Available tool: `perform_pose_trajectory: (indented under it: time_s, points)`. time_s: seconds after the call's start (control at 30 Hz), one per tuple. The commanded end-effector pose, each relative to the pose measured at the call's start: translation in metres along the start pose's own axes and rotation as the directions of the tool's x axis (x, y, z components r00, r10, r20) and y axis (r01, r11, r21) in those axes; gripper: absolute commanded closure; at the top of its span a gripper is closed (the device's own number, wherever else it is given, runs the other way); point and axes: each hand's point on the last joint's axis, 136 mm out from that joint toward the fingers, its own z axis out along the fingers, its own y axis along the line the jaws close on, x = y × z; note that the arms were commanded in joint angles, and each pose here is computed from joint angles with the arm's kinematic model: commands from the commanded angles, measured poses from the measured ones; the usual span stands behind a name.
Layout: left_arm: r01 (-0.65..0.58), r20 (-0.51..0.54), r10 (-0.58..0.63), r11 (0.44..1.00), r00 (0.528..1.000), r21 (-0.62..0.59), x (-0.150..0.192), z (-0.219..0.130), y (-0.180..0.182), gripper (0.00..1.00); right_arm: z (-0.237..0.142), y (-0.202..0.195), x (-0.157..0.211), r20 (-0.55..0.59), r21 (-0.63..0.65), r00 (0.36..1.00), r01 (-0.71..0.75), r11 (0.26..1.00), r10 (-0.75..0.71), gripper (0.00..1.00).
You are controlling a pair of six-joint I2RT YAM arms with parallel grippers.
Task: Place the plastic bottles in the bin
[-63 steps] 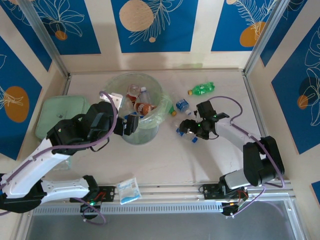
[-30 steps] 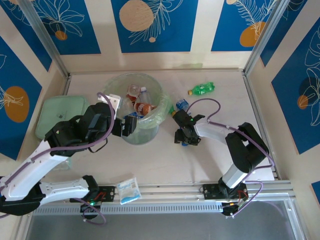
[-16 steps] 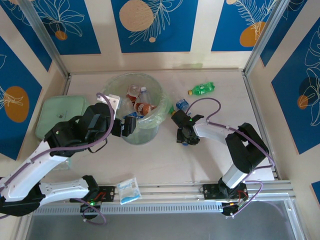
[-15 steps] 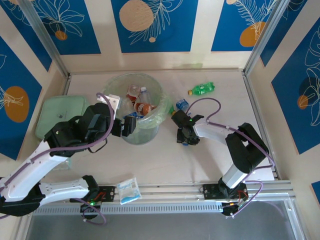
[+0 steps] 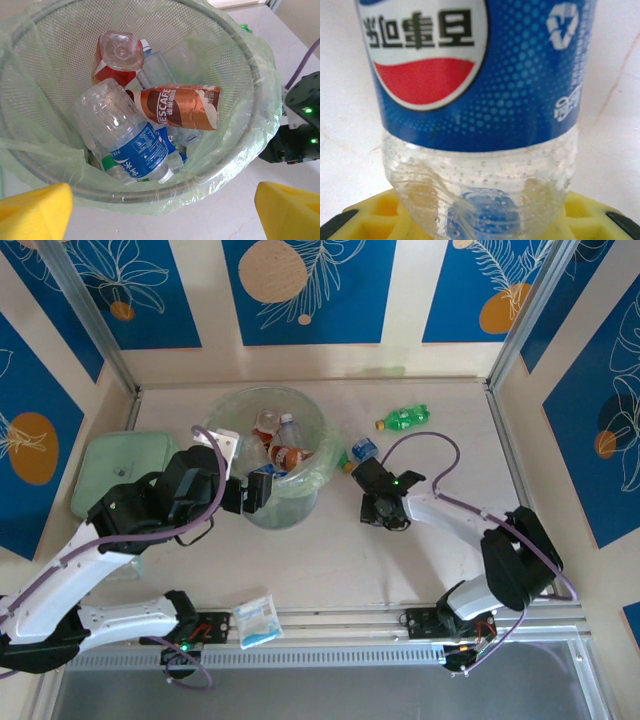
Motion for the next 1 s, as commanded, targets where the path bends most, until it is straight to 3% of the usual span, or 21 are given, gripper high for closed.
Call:
perform_pose_trajectory:
  time_s: [0.0, 0.23, 0.47, 0.7, 0.97]
  points:
    - [0.018, 0.025, -0.018, 1.000, 1.000, 0.003, -0.005, -0.003, 0.003, 0.07, -0.032, -0.011, -0.008, 0.057, 0.018, 0.998, 0.000, 1.000, -0.001, 0.62]
    - [0.012, 0.032, -0.011, 1.000, 0.999, -0.023, -0.008, 0.005, 0.006, 0.07, -0.122, -0.013, -0.037, 0.251, -0.111, 0.968, 0.034, 0.993, -0.005, 0.62]
    - [0.029, 0.047, -0.027, 0.999, 0.999, -0.032, -0.025, 0.008, 0.008, 0.09, -0.214, 0.012, -0.064, 0.435, -0.218, 0.897, 0.194, 0.956, -0.083, 0.62]
    - [0.065, 0.076, -0.057, 0.991, 0.996, -0.114, -0.046, 0.011, 0.031, 0.09, -0.283, 0.094, -0.086, 0.555, -0.335, 0.813, 0.413, 0.847, -0.177, 0.61]
    - [0.193, 0.144, -0.175, 0.973, 0.974, -0.124, -0.074, 0.000, 0.065, 0.09, -0.296, 0.194, -0.105, 0.570, -0.434, 0.786, 0.537, 0.723, -0.241, 0.61]
